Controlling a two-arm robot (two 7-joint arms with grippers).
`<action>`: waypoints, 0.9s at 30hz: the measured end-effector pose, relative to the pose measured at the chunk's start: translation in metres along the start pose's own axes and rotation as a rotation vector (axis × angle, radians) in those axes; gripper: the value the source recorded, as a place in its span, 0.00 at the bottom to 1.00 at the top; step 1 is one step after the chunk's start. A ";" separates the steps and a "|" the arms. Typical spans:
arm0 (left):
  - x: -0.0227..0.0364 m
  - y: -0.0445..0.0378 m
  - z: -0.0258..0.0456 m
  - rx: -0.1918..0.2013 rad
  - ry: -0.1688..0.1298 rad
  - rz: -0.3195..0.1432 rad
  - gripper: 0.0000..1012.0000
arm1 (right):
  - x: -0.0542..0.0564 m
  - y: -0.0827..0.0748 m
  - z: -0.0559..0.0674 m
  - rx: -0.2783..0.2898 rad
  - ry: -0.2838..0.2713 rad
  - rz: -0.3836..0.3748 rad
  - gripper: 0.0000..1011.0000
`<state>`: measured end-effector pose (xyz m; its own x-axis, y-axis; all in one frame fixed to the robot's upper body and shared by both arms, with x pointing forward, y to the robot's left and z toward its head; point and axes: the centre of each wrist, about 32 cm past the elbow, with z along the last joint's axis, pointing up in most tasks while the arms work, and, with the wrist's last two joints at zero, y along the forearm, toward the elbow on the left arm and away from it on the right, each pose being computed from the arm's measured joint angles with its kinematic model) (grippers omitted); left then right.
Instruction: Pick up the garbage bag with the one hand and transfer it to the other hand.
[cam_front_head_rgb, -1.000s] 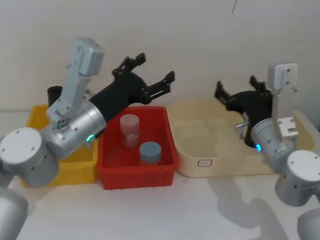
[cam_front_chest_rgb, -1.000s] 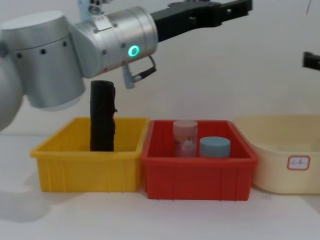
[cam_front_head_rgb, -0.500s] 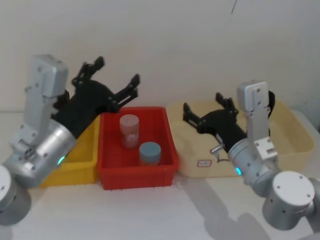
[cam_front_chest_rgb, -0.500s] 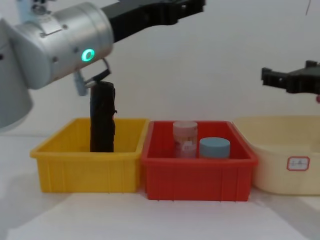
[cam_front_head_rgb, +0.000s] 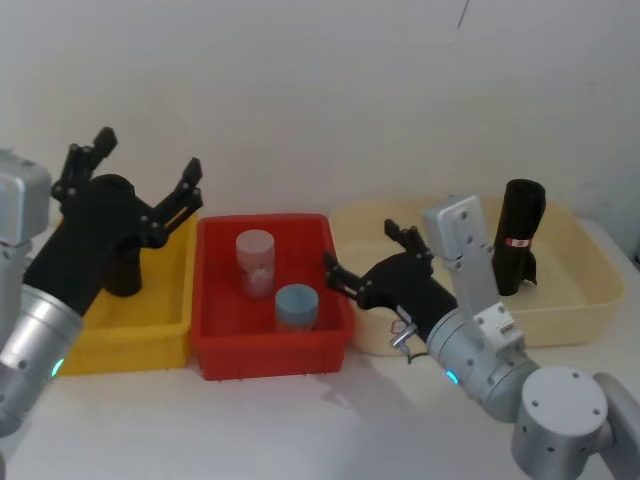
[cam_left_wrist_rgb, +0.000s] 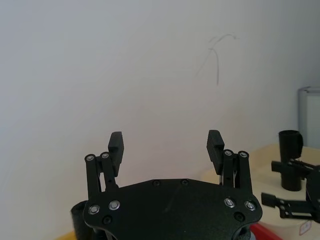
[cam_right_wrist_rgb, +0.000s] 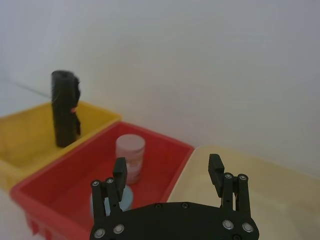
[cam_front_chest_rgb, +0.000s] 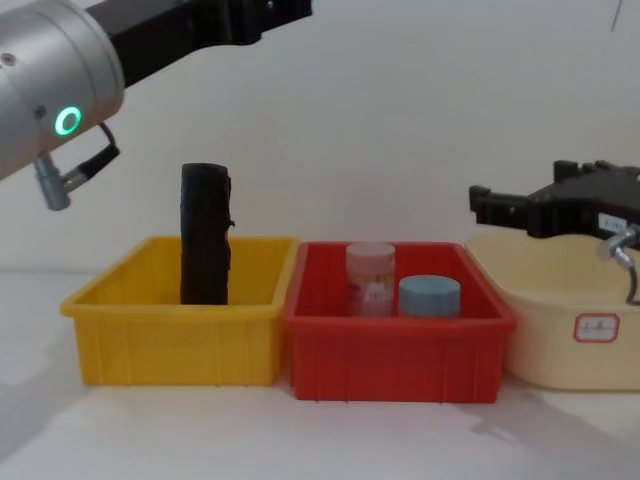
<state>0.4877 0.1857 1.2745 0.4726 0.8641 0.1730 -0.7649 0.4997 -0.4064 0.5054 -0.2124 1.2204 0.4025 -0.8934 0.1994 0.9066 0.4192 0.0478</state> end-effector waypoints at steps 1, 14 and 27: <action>0.0000 0.0030 0.0011 -0.001 -0.005 0.010 0.99 | -0.001 0.000 0.000 -0.004 -0.005 0.008 0.99; -0.0006 0.0178 0.0067 -0.007 -0.028 0.058 0.99 | -0.006 0.005 -0.007 -0.077 -0.094 0.106 0.99; -0.0008 0.0235 0.0090 -0.009 -0.037 0.078 0.99 | -0.011 0.013 -0.008 -0.123 -0.165 0.196 0.99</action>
<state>0.4654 0.1973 1.2729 0.3952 0.9020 0.1740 -0.7947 0.4307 -0.4277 0.5139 -0.1986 1.2107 0.5552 -0.7544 0.3501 0.8258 0.5499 -0.1247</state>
